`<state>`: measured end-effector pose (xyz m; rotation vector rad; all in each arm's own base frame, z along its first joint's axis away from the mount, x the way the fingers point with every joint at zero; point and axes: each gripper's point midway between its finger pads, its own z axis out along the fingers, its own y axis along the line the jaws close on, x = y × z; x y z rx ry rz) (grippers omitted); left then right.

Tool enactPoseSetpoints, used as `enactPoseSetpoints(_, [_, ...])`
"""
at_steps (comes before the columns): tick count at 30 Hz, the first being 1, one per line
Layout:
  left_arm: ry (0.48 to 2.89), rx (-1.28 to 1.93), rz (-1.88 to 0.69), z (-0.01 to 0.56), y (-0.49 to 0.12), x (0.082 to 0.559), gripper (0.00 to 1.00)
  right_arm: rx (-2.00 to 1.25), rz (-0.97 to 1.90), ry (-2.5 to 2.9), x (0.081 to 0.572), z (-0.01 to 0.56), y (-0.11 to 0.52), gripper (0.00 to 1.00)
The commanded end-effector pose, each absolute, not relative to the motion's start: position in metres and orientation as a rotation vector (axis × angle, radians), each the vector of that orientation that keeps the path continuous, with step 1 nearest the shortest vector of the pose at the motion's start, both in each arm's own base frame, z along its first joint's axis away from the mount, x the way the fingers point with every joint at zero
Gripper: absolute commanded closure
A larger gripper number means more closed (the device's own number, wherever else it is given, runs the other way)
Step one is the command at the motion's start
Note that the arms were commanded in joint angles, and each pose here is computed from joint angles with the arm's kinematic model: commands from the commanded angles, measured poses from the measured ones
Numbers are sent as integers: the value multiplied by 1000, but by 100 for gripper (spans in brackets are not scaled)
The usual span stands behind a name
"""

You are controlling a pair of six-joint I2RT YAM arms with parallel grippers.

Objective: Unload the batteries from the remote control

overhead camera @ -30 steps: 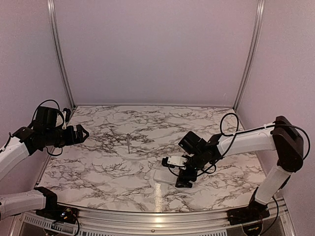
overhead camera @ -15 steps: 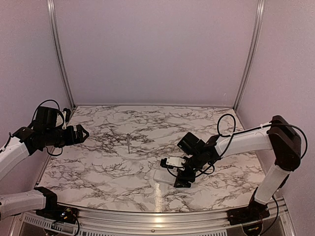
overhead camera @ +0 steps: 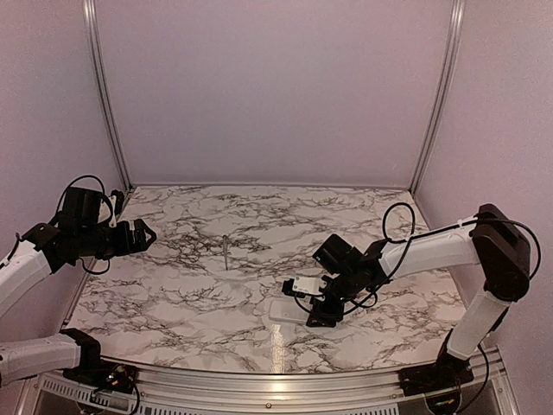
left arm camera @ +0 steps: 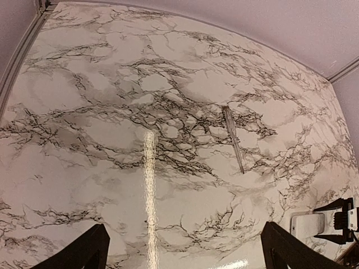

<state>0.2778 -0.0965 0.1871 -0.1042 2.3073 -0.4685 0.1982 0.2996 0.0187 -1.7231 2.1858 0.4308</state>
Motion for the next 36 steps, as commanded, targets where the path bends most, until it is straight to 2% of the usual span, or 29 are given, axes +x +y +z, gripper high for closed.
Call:
enactPoseSetpoints(1, [2298, -98, -469, 186, -97, 278, 1, -1724, 412, 2176, 196, 20, 297, 37])
enactPoseSetpoints(5, [2299, -99, -466, 186, -97, 278, 1, -1719, 430, 2164, 195, 23, 300, 46])
enactPoseSetpoints(10, [2301, -107, -462, 185, -96, 279, 1, -1711, 445, 2150, 196, 29, 302, 50])
enactPoseSetpoints(26, [2327, -173, -437, 180, -92, 286, 1, -1653, 450, 2087, 204, 61, 309, 51])
enactPoseSetpoints(32, [2336, -207, -567, 170, -107, 285, 1, -1601, 380, 2100, 217, 68, 309, 50])
enactPoseSetpoints(36, [2381, -136, -842, 169, -146, 283, 3, -1569, 380, 2110, 222, 77, 312, 49])
